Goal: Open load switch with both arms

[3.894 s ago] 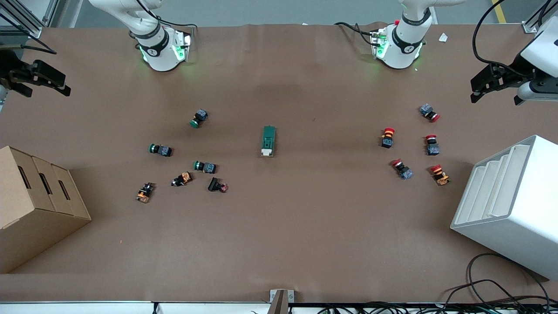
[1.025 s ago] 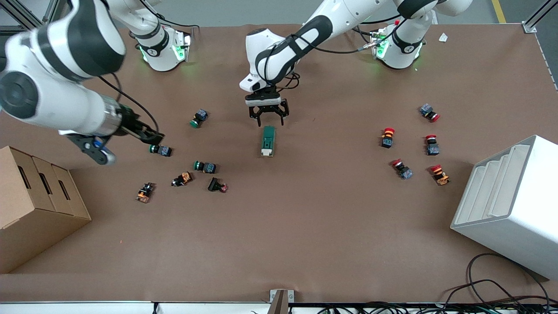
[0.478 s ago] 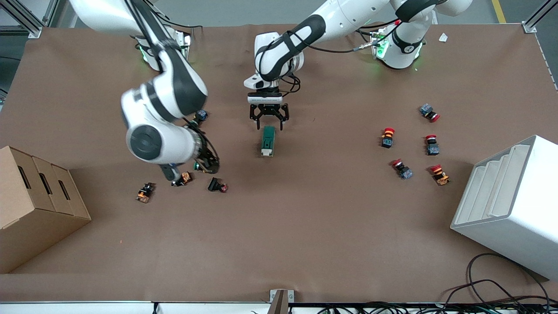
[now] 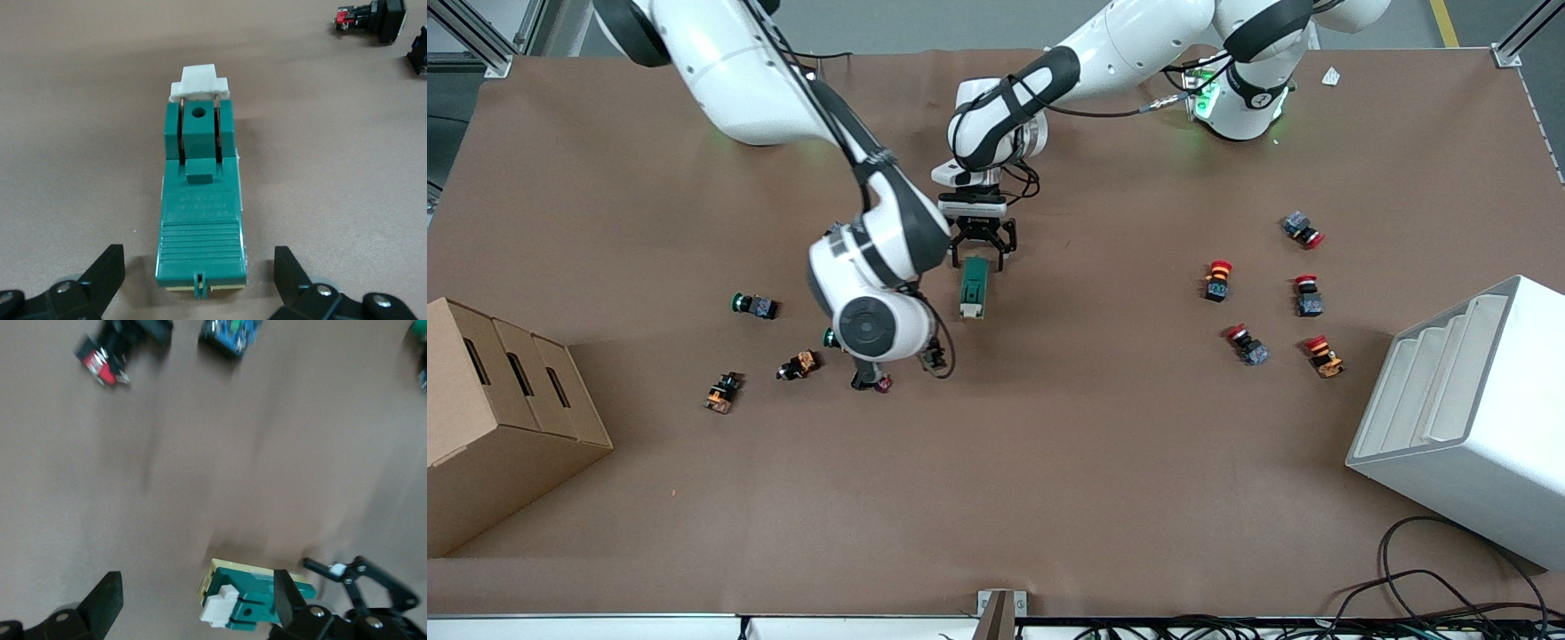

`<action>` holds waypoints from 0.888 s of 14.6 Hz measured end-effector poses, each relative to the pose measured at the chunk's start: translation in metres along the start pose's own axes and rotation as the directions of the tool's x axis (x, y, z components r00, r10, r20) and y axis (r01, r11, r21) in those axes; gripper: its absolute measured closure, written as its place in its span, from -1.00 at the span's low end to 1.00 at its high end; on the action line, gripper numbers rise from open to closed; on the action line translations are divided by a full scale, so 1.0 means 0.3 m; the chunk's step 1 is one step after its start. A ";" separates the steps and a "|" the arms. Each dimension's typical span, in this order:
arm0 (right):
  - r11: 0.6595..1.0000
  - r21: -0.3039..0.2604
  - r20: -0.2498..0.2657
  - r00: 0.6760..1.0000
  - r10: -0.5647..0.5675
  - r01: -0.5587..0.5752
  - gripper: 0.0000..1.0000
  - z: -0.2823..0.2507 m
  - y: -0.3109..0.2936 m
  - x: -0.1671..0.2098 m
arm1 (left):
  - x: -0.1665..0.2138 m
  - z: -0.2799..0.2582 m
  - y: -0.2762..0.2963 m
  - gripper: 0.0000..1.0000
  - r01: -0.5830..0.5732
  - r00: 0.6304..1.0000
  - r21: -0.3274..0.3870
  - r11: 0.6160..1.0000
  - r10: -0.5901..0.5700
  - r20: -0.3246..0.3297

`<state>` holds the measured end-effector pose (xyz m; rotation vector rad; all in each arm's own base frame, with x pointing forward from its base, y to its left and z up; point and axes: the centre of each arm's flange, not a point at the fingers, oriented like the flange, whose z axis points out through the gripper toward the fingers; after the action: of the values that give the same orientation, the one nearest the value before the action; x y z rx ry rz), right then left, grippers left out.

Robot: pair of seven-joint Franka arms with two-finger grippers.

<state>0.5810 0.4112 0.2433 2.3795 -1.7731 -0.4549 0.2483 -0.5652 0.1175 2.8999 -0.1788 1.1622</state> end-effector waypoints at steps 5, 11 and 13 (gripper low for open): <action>1.000 -0.029 -0.025 1.000 0.006 -0.007 -1.00 0.116 0.023 -0.117 | -0.001 0.000 -0.001 -0.99 0.000 1.000 0.000 1.000 0.000 0.000; 0.995 -0.099 -0.070 0.997 -0.018 0.011 -1.00 0.202 0.097 -0.250 | -0.015 0.003 -0.005 -1.00 0.028 0.999 -0.007 1.000 -0.028 -0.015; 0.993 -0.121 -0.075 0.997 -0.018 0.009 -1.00 0.187 0.102 -0.247 | -0.024 0.003 -0.008 -1.00 0.031 0.999 -0.011 0.999 -0.032 -0.030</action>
<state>0.5159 0.4765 0.2108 2.2960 -1.6494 -0.4529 0.2439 -0.5623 0.1118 2.8634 -0.1377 1.1964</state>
